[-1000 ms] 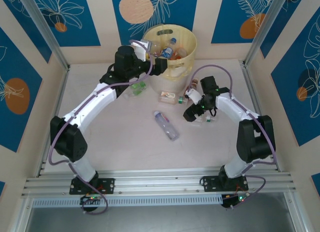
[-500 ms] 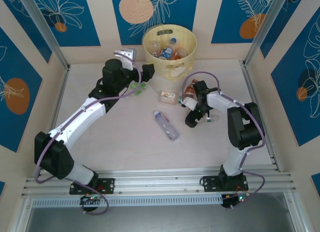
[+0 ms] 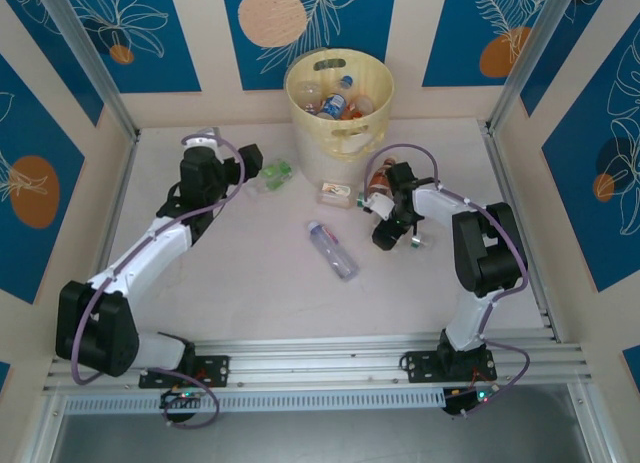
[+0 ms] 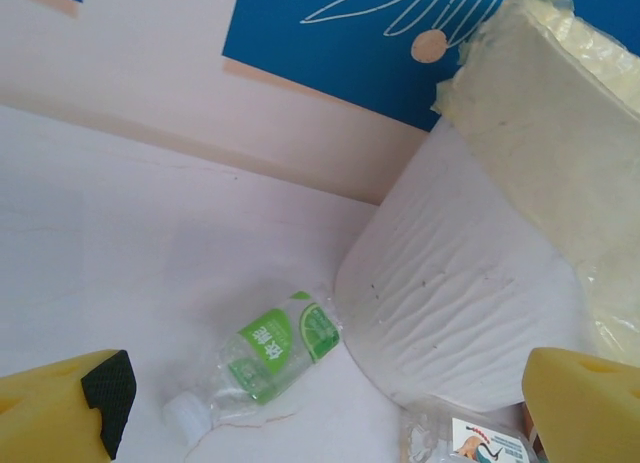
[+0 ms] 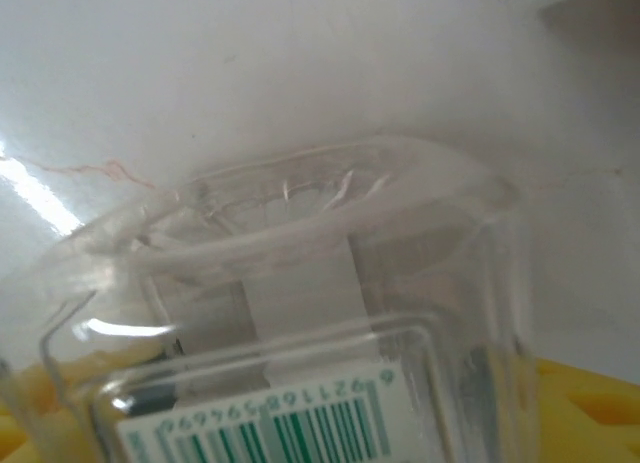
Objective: Put the plastic bottles in the bin
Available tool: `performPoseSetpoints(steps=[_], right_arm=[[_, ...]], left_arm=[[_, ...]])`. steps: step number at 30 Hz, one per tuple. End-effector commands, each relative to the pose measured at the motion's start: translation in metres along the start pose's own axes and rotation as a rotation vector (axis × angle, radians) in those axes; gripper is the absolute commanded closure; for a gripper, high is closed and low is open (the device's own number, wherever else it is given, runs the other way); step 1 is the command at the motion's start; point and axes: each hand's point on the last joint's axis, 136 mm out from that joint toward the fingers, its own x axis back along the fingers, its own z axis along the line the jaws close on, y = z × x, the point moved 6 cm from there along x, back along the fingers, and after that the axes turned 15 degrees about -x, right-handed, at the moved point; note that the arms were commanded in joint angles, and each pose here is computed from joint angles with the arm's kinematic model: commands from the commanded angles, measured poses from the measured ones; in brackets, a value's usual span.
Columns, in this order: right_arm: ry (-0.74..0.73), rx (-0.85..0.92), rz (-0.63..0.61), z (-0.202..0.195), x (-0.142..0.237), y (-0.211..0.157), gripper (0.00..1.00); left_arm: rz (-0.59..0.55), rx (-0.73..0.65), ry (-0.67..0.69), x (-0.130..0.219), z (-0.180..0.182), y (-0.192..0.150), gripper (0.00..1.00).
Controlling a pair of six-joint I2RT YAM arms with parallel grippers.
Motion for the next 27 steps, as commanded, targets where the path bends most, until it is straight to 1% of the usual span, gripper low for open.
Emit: performPoseSetpoints(steps=[1, 5, 9, 11, 15, 17, 20, 22, 27], right_arm=[[-0.035, -0.019, 0.002, -0.002, -0.004, -0.004, 0.26], [-0.058, -0.042, -0.034, -0.004, 0.002, 0.001, 0.31], [-0.091, -0.087, -0.08, -0.011, 0.01, 0.006, 0.46], [-0.084, -0.093, -0.1, -0.01, 0.013, 0.006, 0.51], [-0.073, -0.093, -0.153, -0.007, 0.021, 0.006, 0.55], [-0.076, -0.101, -0.188, -0.006, 0.03, 0.007, 0.6], [-0.049, -0.103, -0.268, -0.002, 0.049, 0.01, 0.67], [-0.027, -0.078, -0.33, 0.004, 0.061, 0.012, 0.7], [-0.074, -0.066, -0.516, 0.004, 0.093, 0.014, 0.76]], left_arm=[[-0.036, 0.041, 0.016, 0.009, 0.006, 0.004, 0.0], [-0.02, 0.052, 0.031, 0.01, 0.011, -0.005, 0.0], [-0.018, 0.064, 0.05, 0.012, 0.018, -0.008, 0.0], [-0.02, 0.066, 0.059, 0.012, 0.02, -0.009, 0.0], [-0.019, 0.08, 0.074, 0.012, 0.025, -0.01, 0.0], [-0.017, 0.088, 0.078, 0.011, 0.026, -0.012, 0.0], [-0.013, 0.094, 0.081, 0.01, 0.029, -0.014, 0.0], [-0.01, 0.101, 0.083, 0.009, 0.03, -0.015, 0.0], [-0.001, 0.134, 0.066, 0.004, 0.03, -0.02, 0.0]])
